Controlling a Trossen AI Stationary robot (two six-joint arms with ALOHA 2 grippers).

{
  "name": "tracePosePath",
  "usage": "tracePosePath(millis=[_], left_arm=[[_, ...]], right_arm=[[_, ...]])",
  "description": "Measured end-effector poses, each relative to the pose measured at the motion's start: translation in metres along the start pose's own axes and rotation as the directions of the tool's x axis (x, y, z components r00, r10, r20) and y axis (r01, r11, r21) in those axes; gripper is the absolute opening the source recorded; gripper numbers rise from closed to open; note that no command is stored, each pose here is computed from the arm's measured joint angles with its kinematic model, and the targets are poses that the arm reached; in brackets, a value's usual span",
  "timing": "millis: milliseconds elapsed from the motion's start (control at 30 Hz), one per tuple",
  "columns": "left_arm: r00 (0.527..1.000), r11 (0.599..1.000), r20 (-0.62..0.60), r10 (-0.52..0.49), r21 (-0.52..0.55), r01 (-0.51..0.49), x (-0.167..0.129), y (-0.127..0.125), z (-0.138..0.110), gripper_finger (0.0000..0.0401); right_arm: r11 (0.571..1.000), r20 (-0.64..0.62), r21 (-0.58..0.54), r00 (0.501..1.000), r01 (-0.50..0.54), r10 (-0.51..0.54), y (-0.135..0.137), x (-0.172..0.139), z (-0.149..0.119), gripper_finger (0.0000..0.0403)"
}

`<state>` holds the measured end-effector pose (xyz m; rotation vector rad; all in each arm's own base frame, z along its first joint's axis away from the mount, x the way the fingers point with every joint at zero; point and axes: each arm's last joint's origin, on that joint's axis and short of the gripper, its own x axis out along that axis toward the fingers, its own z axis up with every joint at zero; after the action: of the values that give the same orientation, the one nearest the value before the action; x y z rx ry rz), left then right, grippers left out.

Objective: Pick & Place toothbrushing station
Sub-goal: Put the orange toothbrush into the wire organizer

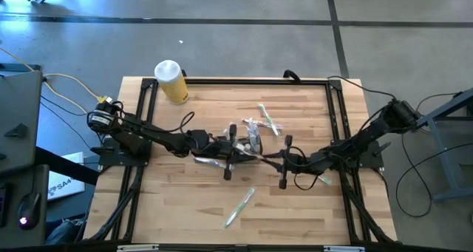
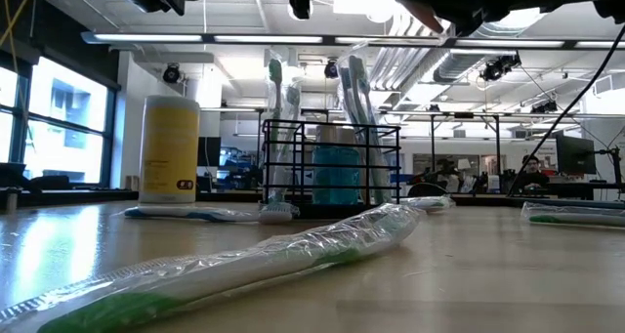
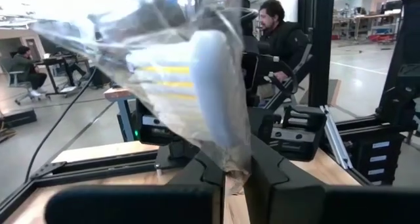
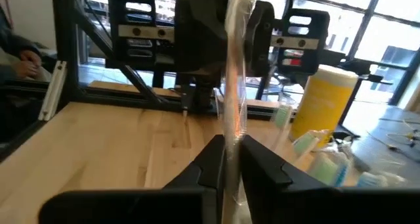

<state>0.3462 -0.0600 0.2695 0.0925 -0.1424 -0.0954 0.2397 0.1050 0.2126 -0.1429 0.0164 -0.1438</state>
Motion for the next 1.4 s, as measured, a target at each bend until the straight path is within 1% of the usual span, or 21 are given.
tracePosePath(millis=[133, 267, 467, 567, 633, 700, 767, 867, 967, 1133, 1233, 1400], left_arm=[[1.0, 1.0, -0.016, -0.006, -0.009, 0.006, 0.0, 0.0, -0.002, 0.0019], [0.999, 1.0, -0.05, -0.01, -0.006, 0.009, 0.0, -0.001, -0.005, 0.0014], [0.992, 1.0, -0.123, -0.009, -0.001, 0.009, -0.004, -0.002, -0.005, 0.0014], [0.99, 1.0, -0.142, 0.021, 0.011, -0.019, -0.011, -0.007, 0.005, 0.0014], [0.991, 1.0, -0.129, 0.022, 0.014, -0.021, -0.017, -0.011, 0.016, 0.0014], [0.989, 0.999, -0.141, 0.032, 0.008, -0.032, -0.026, -0.017, 0.028, 0.0014], [0.987, 0.998, -0.152, 0.057, -0.011, -0.059, -0.037, -0.02, 0.041, 0.0014], [0.969, 0.991, -0.222, 0.112, -0.042, -0.124, -0.057, -0.022, 0.056, 0.0014], [0.941, 0.976, -0.287, 0.18, -0.063, -0.207, -0.075, -0.021, 0.064, 0.0014], [0.917, 0.963, -0.319, 0.24, -0.043, -0.267, -0.083, -0.027, 0.066, 0.0014], [0.897, 0.956, -0.36, 0.258, -0.038, -0.29, -0.085, -0.026, 0.061, 0.0014], [0.83, 0.919, -0.428, 0.359, 0.006, -0.394, -0.086, -0.017, 0.05, 0.0014]], right_arm=[[1.0, -0.005, 0.003, 1.0, -0.012, 0.012, 0.001, 0.0, -0.001, 0.0067], [1.0, -0.012, -0.003, 1.0, 0.015, -0.015, 0.002, -0.002, -0.001, 0.0122], [0.991, -0.027, -0.052, 0.991, 0.126, -0.128, 0.009, -0.01, 0.0, 0.0213], [0.972, -0.038, -0.095, 0.975, 0.214, -0.218, 0.013, -0.016, 0.001, 0.0245], [0.957, -0.045, -0.113, 0.961, 0.268, -0.274, 0.016, -0.021, 0.001, 0.0258], [0.944, -0.05, -0.118, 0.948, 0.308, -0.315, 0.019, -0.025, 0.001, 0.0265], [0.938, -0.052, -0.119, 0.941, 0.326, -0.333, 0.021, -0.028, 0.002, 0.0267], [0.939, -0.051, -0.121, 0.943, 0.322, -0.33, 0.024, -0.031, 0.002, 0.0266], [0.942, -0.049, -0.117, 0.946, 0.314, -0.322, 0.026, -0.033, 0.003, 0.0263], [0.942, -0.05, -0.112, 0.945, 0.315, -0.322, 0.026, -0.032, 0.002, 0.0262], [0.943, -0.05, -0.091, 0.945, 0.319, -0.324, 0.025, -0.032, 0.002, 0.0262], [0.945, -0.05, -0.071, 0.945, 0.321, -0.324, 0.025, -0.032, 0.002, 0.0262]])
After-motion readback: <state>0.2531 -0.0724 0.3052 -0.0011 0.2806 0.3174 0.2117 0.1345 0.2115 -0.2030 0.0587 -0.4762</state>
